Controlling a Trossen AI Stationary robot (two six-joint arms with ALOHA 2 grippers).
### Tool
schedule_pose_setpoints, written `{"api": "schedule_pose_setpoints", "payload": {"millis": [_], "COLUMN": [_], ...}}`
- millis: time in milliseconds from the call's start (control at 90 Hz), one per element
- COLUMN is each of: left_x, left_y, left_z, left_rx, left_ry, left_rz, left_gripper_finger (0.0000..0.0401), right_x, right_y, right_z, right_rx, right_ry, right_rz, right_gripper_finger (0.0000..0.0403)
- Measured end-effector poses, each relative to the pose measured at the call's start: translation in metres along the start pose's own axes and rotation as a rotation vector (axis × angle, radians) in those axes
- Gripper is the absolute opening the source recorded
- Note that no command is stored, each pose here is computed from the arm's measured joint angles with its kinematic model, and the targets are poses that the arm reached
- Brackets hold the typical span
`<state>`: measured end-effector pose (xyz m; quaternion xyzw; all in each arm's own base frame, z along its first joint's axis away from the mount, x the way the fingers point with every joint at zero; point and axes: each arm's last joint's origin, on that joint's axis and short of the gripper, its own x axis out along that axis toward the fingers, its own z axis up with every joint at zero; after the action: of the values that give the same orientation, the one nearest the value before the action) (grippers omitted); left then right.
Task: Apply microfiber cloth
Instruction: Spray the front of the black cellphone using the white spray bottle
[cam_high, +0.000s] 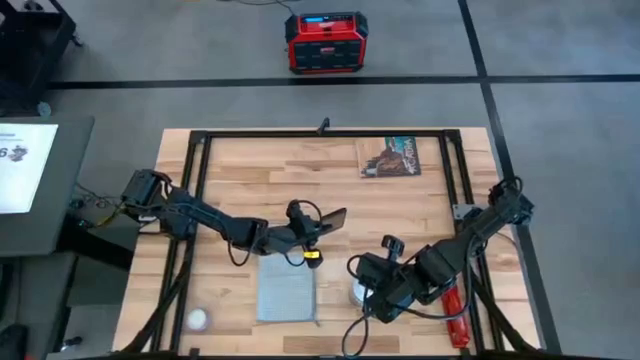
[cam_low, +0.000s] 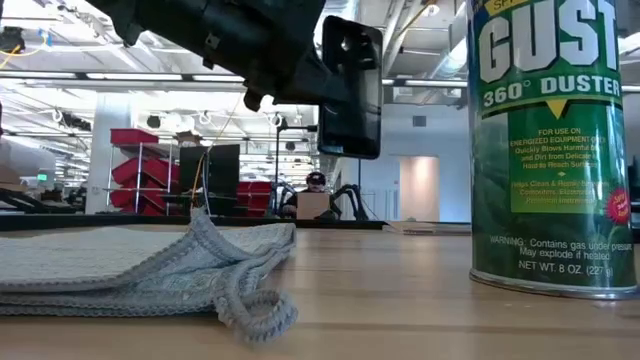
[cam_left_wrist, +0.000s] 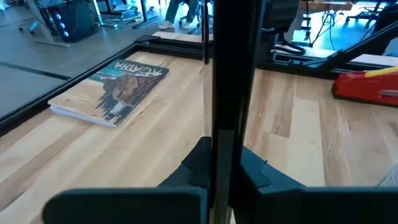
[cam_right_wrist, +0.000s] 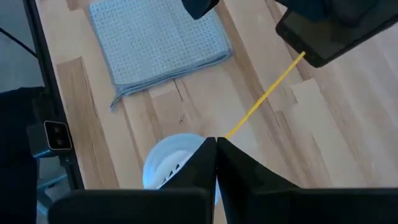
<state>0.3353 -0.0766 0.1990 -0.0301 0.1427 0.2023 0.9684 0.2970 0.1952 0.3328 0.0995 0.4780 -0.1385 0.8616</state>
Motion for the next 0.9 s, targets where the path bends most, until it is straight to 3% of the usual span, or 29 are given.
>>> {"api": "schedule_pose_setpoints", "payload": {"millis": [322,656,900], "left_x": [-0.002,-0.027,-0.025], "left_y": [-0.003,-0.001,-0.002], "left_z": [-0.001,0.014,0.0], "left_rx": [0.004,0.014,-0.022], "left_ry": [-0.003,0.001,0.026], "left_rz": [0.002,0.045,0.048], "left_gripper_finger": [0.0004,0.0004,0.0004], "right_x": [0.0,0.001,0.001], "right_y": [0.0,0.0,0.0], "right_z": [0.0,0.0,-0.001], "right_rx": [0.006,0.004,0.01], "right_ry": [0.003,0.007,0.009], "right_rz": [0.001,-0.002,-0.005], "right_gripper_finger": [0.0,0.0,0.0]}}
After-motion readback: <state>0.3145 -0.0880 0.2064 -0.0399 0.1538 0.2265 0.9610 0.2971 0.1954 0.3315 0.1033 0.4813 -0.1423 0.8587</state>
